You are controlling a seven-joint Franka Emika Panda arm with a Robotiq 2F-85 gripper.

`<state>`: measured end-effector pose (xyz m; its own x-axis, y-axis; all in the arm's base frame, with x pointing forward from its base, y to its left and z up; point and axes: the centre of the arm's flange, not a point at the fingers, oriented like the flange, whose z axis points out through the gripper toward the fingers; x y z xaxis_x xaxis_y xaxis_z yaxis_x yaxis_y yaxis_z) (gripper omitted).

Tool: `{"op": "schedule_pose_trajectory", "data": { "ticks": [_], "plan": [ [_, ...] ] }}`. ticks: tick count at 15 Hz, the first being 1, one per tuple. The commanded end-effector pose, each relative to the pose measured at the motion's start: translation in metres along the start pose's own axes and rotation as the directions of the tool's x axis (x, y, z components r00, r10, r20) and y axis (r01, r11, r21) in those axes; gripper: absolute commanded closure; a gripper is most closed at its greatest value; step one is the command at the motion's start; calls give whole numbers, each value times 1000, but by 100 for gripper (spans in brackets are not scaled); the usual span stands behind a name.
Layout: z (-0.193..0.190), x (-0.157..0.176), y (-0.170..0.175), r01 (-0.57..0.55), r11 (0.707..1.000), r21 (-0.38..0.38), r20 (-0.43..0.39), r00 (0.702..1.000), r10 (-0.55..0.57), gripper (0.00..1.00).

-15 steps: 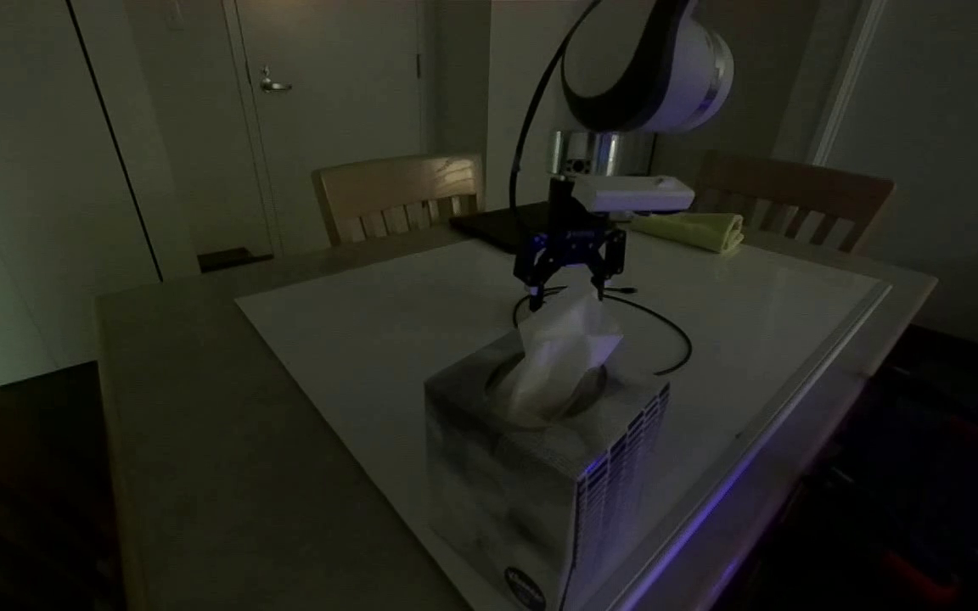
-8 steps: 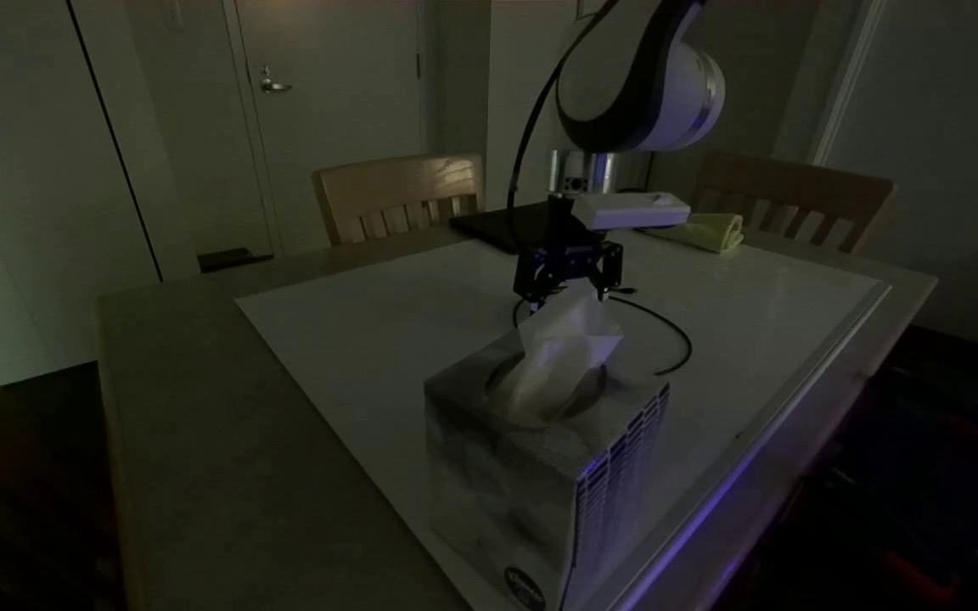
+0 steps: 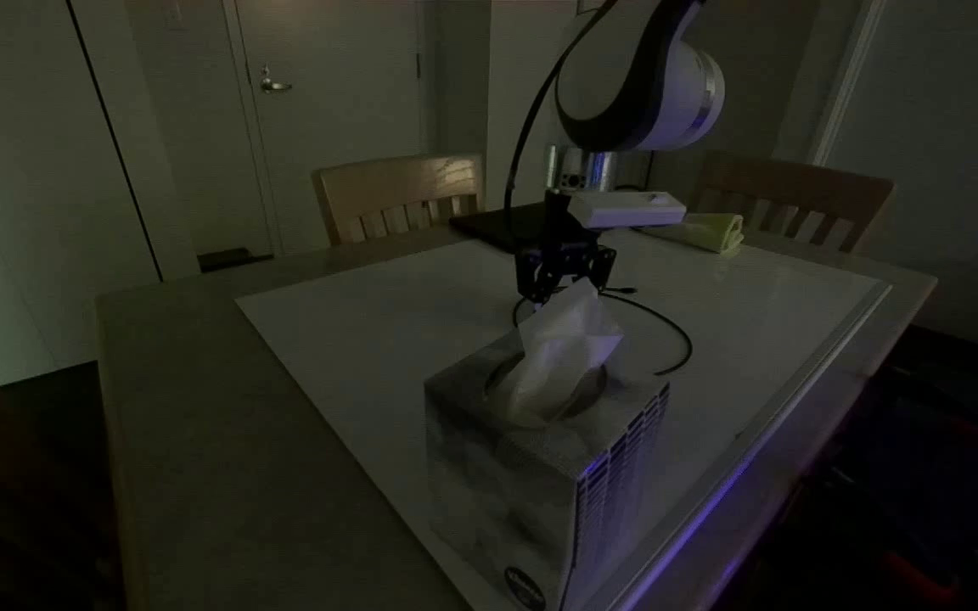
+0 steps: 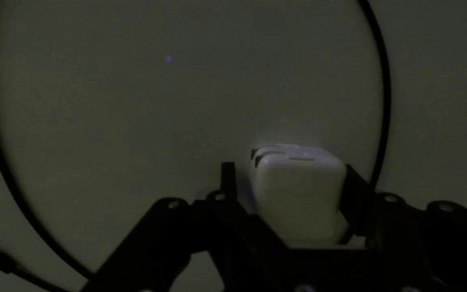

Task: Straighten the cable

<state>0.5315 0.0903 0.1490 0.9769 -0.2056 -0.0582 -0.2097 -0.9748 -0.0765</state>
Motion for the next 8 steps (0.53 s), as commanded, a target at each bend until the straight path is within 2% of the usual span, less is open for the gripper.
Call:
{"op": "schedule_pose_trajectory", "data": {
  "ticks": [1,2,7,8],
  "plan": [
    [3,4,3,11,1000,20,-13,1000,-11,66],
    [1,3,3,13,1000,20,-10,1000,-13,73],
    [-14,2,8,-27,1000,6,-17,999,27,73],
    [-4,2,2,-9,1000,1,-8,1000,9,73]
  ]
}}
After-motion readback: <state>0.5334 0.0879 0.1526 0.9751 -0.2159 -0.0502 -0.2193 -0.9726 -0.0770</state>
